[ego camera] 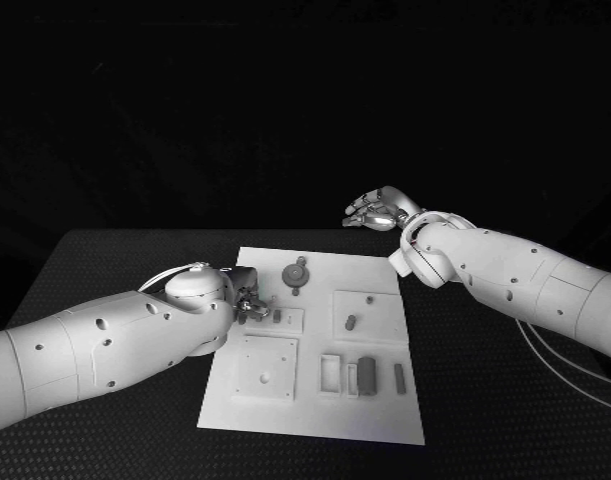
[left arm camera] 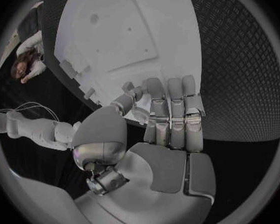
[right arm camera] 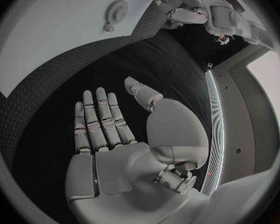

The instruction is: Assemble the parts on the task board

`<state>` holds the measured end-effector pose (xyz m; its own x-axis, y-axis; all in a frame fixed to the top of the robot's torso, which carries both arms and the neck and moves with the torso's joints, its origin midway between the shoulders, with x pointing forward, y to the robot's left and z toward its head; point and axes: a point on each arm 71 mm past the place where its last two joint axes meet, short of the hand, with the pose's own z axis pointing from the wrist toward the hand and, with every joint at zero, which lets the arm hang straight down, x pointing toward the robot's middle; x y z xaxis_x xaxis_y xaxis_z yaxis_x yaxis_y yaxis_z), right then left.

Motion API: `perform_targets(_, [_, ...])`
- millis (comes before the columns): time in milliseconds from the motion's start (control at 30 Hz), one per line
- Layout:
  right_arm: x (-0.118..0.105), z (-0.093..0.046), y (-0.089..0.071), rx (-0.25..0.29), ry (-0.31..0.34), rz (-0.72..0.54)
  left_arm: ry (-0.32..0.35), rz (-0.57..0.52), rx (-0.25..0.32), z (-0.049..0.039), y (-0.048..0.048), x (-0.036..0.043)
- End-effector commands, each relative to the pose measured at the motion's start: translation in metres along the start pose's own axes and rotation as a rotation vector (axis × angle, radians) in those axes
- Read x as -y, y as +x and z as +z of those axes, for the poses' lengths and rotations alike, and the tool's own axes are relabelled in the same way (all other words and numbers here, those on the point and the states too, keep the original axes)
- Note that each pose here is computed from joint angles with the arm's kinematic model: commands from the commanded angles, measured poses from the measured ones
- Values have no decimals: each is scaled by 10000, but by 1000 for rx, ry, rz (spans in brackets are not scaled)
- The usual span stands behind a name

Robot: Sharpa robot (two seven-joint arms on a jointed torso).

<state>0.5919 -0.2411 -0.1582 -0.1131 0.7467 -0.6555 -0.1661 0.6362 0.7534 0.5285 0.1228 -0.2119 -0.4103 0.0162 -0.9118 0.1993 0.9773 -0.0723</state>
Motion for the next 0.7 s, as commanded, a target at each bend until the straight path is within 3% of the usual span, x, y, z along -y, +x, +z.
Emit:
perform_targets(33, [-8,-2,9,-10,-10,0,-5,-31,-34,1,94,-12])
perform_targets(533, [0,-1,12,-10,-9,0,-21,-70,0,2,59,-112])
perform_targets(700, [9,-5,17,-8,-7,0,-29,-96,29,16,-10,-146])
